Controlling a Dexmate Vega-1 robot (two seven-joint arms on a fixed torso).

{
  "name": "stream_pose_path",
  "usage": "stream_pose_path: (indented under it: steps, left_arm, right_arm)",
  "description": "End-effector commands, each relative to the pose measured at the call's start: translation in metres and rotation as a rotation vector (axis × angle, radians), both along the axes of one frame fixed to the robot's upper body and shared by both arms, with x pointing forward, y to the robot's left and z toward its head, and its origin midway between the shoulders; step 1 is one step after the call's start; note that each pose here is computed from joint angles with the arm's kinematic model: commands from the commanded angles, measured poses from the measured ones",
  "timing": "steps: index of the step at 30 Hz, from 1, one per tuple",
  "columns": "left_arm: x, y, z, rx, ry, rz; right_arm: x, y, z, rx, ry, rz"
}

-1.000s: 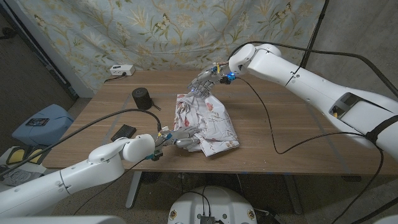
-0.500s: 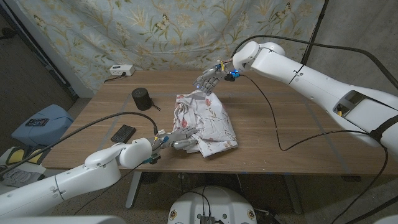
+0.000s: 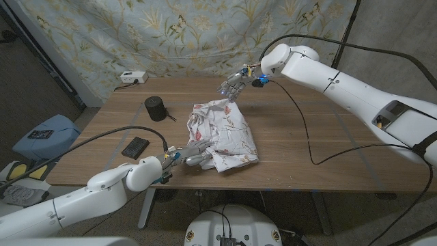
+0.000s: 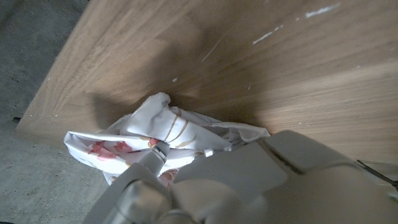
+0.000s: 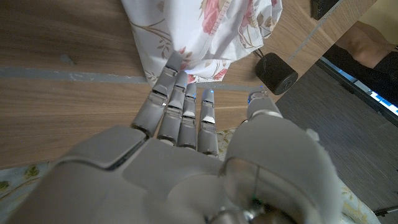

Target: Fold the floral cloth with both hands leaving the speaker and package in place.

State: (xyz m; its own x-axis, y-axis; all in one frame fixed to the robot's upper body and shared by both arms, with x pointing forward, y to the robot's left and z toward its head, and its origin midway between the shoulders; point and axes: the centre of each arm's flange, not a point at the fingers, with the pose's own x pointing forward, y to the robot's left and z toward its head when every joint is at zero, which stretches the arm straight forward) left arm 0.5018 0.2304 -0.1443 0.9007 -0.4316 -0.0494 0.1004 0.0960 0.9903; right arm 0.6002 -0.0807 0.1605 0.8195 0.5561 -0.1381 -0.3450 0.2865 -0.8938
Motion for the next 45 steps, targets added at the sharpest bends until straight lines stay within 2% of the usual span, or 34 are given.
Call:
stream_pose_path:
  steps: [1, 6, 14, 26, 32, 45]
  left_arm:
    - [-0.006, 0.002, -0.002, -0.037, -0.007, 0.03]
    - [-0.005, 0.002, -0.004, -0.04, 0.002, 0.031]
    - [-0.004, 0.005, -0.007, -0.04, 0.01, 0.03]
    - [0.001, 0.006, -0.012, -0.045, 0.026, 0.03]
    - [0.001, 0.006, -0.011, -0.045, 0.015, 0.03]
    - [0.002, 0.005, -0.012, -0.041, 0.013, 0.031]
  right_arm:
    - [-0.002, -0.011, 0.01, -0.005, -0.045, -0.021]
    - [0.0, -0.014, 0.013, -0.02, -0.064, -0.035]
    - [0.009, -0.02, 0.009, -0.032, -0.083, -0.07]
    - [0.001, -0.016, -0.001, -0.072, -0.124, -0.065]
    - [-0.002, -0.008, -0.009, -0.102, -0.158, -0.05]
    - [-0.02, 0.009, -0.031, -0.211, -0.378, 0.002]
